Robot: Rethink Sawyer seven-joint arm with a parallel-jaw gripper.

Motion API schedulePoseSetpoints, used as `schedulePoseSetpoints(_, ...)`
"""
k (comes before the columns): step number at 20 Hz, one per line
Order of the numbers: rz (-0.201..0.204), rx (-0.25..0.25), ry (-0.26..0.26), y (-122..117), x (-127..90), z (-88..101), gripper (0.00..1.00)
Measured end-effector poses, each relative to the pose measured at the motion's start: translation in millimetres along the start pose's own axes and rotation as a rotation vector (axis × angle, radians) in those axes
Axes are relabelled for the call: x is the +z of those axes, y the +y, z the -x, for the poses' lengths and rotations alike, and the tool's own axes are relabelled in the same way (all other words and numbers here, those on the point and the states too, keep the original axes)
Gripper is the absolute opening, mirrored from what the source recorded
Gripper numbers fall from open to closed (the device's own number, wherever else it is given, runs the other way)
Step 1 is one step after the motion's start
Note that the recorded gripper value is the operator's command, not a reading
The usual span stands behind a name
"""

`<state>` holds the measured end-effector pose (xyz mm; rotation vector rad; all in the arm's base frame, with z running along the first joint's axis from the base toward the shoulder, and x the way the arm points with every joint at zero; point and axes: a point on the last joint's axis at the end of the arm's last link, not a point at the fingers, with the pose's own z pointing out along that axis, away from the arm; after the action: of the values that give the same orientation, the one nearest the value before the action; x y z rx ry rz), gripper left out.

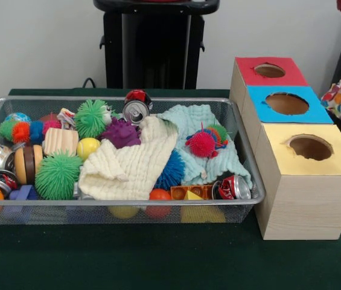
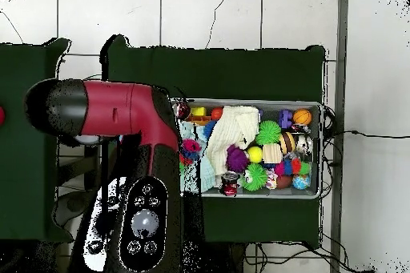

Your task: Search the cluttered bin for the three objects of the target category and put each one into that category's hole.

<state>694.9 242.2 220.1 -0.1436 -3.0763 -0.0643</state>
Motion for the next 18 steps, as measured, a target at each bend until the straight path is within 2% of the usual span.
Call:
schedulePoseSetpoints(11,-0.038,0.005,0.033,-8.3,25.1,-4.3,0.00)
schedulePoseSetpoints(18,-0.046,0.007,0.048,-10.7,35.7,-5.6,0.00)
